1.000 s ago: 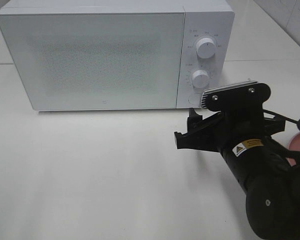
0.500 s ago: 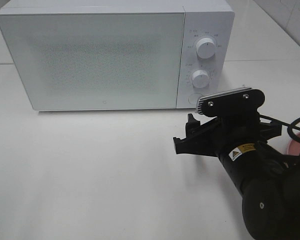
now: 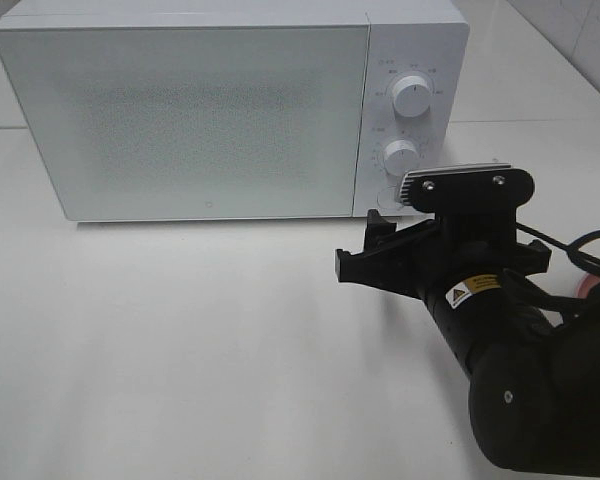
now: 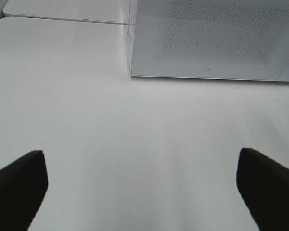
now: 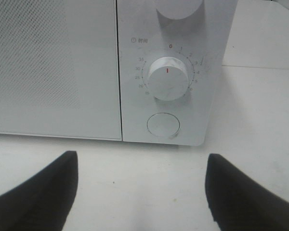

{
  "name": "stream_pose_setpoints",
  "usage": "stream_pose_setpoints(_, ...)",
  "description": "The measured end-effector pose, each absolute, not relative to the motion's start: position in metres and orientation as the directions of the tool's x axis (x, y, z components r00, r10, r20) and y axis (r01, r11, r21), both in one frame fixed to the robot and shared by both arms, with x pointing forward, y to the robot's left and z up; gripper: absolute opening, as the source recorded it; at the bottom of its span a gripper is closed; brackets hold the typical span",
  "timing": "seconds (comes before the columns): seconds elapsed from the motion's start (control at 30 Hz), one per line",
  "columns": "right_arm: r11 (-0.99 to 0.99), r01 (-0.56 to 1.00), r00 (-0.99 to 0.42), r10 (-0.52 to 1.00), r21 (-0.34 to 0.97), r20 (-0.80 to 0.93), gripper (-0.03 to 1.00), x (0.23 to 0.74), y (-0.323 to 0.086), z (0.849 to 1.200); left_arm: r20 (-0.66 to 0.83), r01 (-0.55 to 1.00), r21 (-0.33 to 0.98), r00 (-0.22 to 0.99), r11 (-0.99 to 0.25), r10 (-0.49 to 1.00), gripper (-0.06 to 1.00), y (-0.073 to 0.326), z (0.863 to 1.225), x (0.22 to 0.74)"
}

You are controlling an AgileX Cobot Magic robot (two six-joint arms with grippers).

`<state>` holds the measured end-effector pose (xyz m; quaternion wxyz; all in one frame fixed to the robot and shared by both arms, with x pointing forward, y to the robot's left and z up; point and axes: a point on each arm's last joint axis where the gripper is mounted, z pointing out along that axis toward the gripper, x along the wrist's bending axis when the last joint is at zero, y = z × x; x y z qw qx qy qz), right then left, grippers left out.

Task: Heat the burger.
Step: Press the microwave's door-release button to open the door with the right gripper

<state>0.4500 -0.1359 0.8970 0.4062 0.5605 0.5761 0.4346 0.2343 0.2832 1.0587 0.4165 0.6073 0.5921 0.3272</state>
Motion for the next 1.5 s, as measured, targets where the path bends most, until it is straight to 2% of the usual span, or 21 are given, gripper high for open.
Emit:
stream_pose_setpoints(0.07, -0.155, 0.292, 0.0, 0.987, 0.944, 0.162, 0.67, 0.451, -0.134, 0.898, -0.096, 0.447, 0.893, 0.085, 0.048, 0.992, 0.99, 0.283, 1.059, 0.234)
stream_pose_setpoints(0.1, -0.155, 0.292, 0.0, 0.987, 0.944, 0.162, 0.67, 0.451, -0.134, 0.898, -0.096, 0.447, 0.893, 0.085, 0.048, 0.992, 0.99, 0.283, 1.059, 0.234)
stream_pose_setpoints(0.17, -0.333, 0.284, 0.052, 0.942, 0.899, 0.332, 0.59, 0.452, -0.134, 0.899, -0.096, 0.447, 0.893, 0.085, 0.048, 0.992, 0.99, 0.283, 1.059, 0.234)
stream_pose_setpoints(0.2, -0.333, 0.284, 0.052, 0.942, 0.899, 0.332, 0.59, 0.452, -0.134, 0.899, -0.096, 0.447, 0.893, 0.085, 0.048, 0.992, 0.99, 0.283, 1.059, 0.234)
stream_pose_setpoints(0.27, -0.487, 0.271, 0.099, 0.872, 0.83, 0.479, 0.51, 0.452, -0.134, 0.899, -0.096, 0.447, 0.893, 0.085, 0.048, 0.992, 0.99, 0.283, 1.059, 0.234)
stream_pose_setpoints(0.3, -0.487, 0.271, 0.099, 0.872, 0.83, 0.479, 0.51, 0.452, -0.134, 0.899, -0.096, 0.447, 0.893, 0.085, 0.048, 0.992, 0.99, 0.283, 1.059, 0.234)
stream_pose_setpoints(0.33, -0.591, 0.257, 0.132, 0.805, 0.765, 0.578, 0.44, 0.452, -0.134, 0.899, -0.096, 0.447, 0.893, 0.085, 0.048, 0.992, 0.99, 0.283, 1.059, 0.234)
stream_pose_setpoints(0.4, -0.646, 0.247, 0.149, 0.762, 0.722, 0.63, 0.4, 0.452, -0.134, 0.899, -0.096, 0.447, 0.893, 0.085, 0.048, 0.992, 0.99, 0.283, 1.059, 0.234)
stream_pose_setpoints(0.43, -0.745, 0.224, 0.182, 0.665, 0.628, 0.724, 0.34, 0.452, -0.134, 0.899, -0.096, 0.447, 0.893, 0.085, 0.048, 0.992, 0.99, 0.283, 1.059, 0.234)
stream_pose_setpoints(0.47, -0.745, 0.224, 0.182, 0.665, 0.628, 0.724, 0.34, 0.452, -0.134, 0.899, -0.096, 0.447, 0.893, 0.085, 0.048, 0.992, 0.99, 0.283, 1.059, 0.234)
stream_pose_setpoints(0.5, -0.826, 0.198, 0.21, 0.562, 0.528, 0.8, 0.31, 0.452, -0.134, 0.899, -0.096, 0.447, 0.893, 0.085, 0.048, 0.992, 0.99, 0.283, 1.059, 0.234)
stream_pose_setpoints(0.53, -0.852, 0.187, 0.219, 0.521, 0.488, 0.825, 0.26, 0.452, -0.134, 0.899, -0.096, 0.447, 0.893, 0.085, 0.048, 0.992, 0.99, 0.283, 1.059, 0.234)
stream_pose_setpoints(0.57, -0.852, 0.187, 0.219, 0.521, 0.488, 0.825, 0.26, 0.452, -0.134, 0.899, -0.096, 0.447, 0.893, 0.085, 0.048, 0.992, 0.99, 0.283, 1.059, 0.234)
stream_pose_setpoints(0.63, -0.926, 0.15, 0.247, 0.375, 0.348, 0.893, 0.2, 0.452, -0.134, 0.899, -0.096, 0.447, 0.893, 0.085, 0.048, 0.992, 0.99, 0.283, 1.059, 0.234)
stream_pose_setpoints(0.67, -0.926, 0.15, 0.247, 0.375, 0.348, 0.893, 0.2, 0.452, -0.134, 0.899, -0.096, 0.447, 0.893, 0.085, 0.048, 0.992, 0.99, 0.283, 1.059, 0.234)
stream_pose_setpoints(0.7, -0.958, 0.129, 0.268, 0.283, 0.257, 0.921, 0.15, 0.452, -0.133, 0.898, -0.096, 0.447, 0.893, 0.085, 0.048, 0.992, 0.99, 0.283, 1.059, 0.234)
stream_pose_setpoints(0.73, -0.958, 0.129, 0.268, 0.283, 0.257, 0.921, 0.15, 0.452, -0.133, 0.898, -0.096, 0.447, 0.893, 0.085, 0.048, 0.992, 0.99, 0.283, 1.059, 0.234)
stream_pose_setpoints(0.77, -0.974, 0.113, 0.285, 0.219, 0.194, 0.933, 0.1, 0.451, -0.133, 0.897, -0.096, 0.447, 0.893, 0.085, 0.048, 0.992, 0.99, 0.283, 1.059, 0.234)
stream_pose_setpoints(0.87, -0.986, 0.1, 0.305, 0.158, 0.134, 0.939, 0.03, 0.451, -0.133, 0.896, -0.096, 0.447, 0.893, 0.085, 0.048, 0.992, 0.99, 0.283, 1.059, 0.234)
stream_pose_setpoints(1.2, -0.992, 0.104, 0.371, 0.109, 0.076, 0.922, 0.03, 0.453, -0.129, 0.892, -0.096, 0.447, 0.893, 0.085, 0.048, 0.992, 0.99, 0.283, 1.059, 0.234)
stream_pose_setpoints(1.5, -0.993, 0.098, 0.423, 0.101, 0.066, 0.901, 0.03, 0.477, -0.132, 0.884, -0.096, 0.447, 0.893, 0.085, 0.048, 0.992, 0.99, 0.283, 1.059, 0.234)
